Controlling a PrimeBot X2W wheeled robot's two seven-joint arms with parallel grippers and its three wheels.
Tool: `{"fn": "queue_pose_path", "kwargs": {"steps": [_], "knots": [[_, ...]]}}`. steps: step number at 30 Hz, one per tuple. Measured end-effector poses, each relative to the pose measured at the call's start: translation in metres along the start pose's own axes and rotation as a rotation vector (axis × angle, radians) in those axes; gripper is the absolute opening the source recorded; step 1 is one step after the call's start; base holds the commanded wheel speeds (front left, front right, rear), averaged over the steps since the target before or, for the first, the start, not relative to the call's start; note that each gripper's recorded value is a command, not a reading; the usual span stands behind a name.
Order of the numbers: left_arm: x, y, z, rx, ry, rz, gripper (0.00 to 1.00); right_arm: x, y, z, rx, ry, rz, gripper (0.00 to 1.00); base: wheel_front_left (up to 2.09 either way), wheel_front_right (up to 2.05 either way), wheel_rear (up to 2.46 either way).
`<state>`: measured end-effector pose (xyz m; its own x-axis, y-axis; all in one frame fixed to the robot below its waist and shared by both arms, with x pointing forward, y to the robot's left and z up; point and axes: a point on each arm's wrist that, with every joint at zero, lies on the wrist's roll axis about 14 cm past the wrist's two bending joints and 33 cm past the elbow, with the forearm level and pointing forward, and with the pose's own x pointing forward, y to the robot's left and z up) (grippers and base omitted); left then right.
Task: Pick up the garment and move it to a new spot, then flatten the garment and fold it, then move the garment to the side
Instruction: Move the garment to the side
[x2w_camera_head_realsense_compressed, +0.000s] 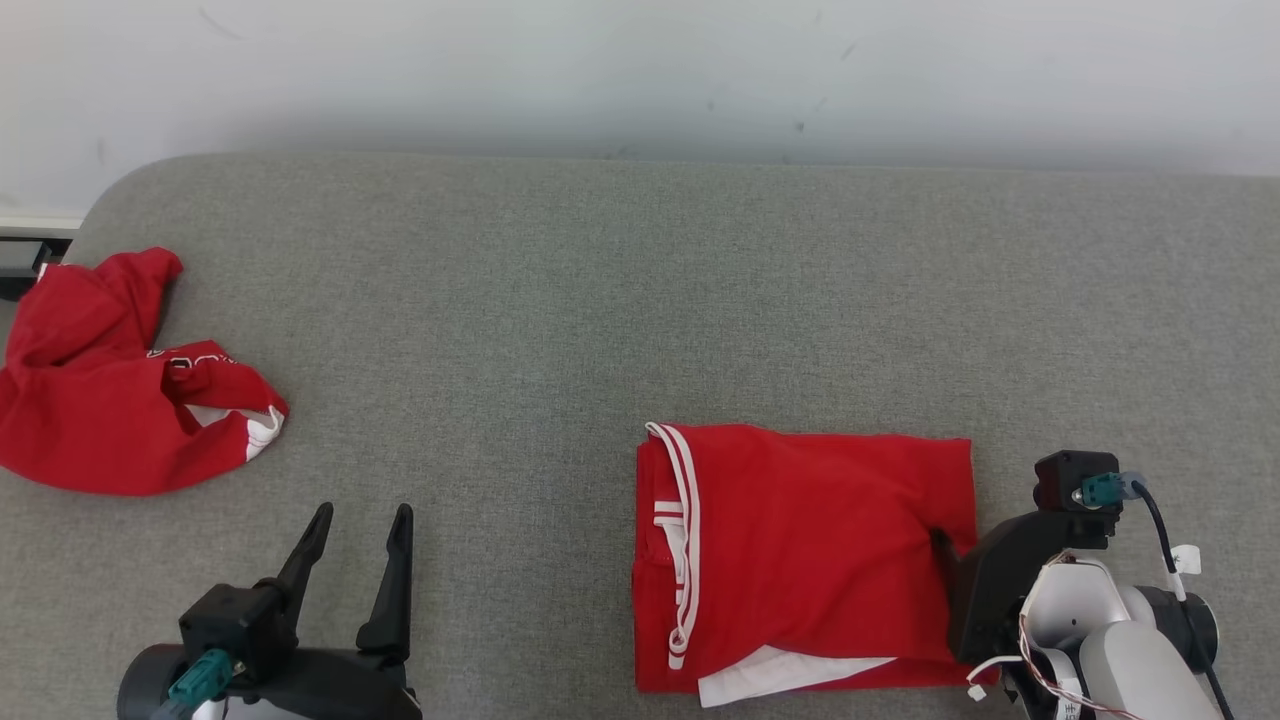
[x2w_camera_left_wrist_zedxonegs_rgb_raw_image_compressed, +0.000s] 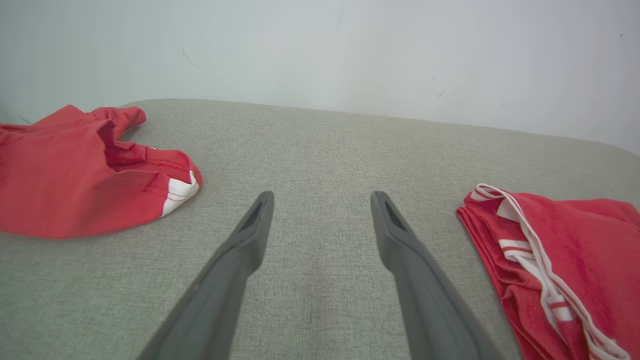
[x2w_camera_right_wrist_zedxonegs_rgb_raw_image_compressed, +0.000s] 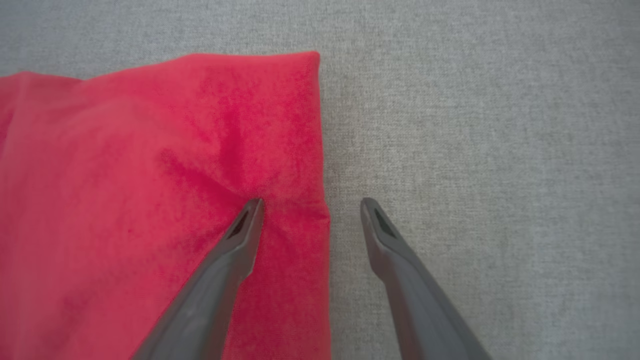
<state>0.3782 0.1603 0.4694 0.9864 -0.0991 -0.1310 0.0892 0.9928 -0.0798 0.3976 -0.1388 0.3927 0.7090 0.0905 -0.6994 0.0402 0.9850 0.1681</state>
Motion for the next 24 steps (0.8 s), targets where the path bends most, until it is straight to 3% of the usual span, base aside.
{"fn": "queue_pose_path", "kwargs": {"steps": [4, 5, 6, 7, 8, 24], "knots": [[-0.001, 0.003, -0.001, 0.001, 0.002, 0.008, 1.00, 0.004, 0.003, -0.006, 0.004, 0.036, 0.006, 1.00, 0.00, 0.00, 0.00], [-0.001, 0.003, -0.001, 0.001, 0.003, 0.009, 1.00, 0.004, 0.003, -0.007, 0.005, 0.041, 0.007, 0.69, 0.00, 0.00, 0.00], [-0.002, 0.003, -0.001, 0.001, 0.003, 0.010, 1.00, 0.005, 0.003, -0.008, 0.005, 0.044, 0.006, 0.27, 0.00, 0.00, 0.00], [-0.002, 0.004, -0.001, 0.001, 0.002, 0.012, 1.00, 0.005, 0.003, -0.010, 0.004, 0.053, 0.006, 0.08, 0.00, 0.00, 0.00], [-0.002, 0.004, -0.001, 0.001, 0.002, 0.013, 1.00, 0.005, 0.003, -0.011, 0.004, 0.057, 0.007, 0.00, 0.00, 0.00, 0.00], [-0.005, 0.009, -0.001, 0.005, 0.003, 0.032, 1.00, 0.009, 0.007, -0.005, 0.018, 0.062, 0.014, 0.00, 0.00, 0.00, 0.00]]}}
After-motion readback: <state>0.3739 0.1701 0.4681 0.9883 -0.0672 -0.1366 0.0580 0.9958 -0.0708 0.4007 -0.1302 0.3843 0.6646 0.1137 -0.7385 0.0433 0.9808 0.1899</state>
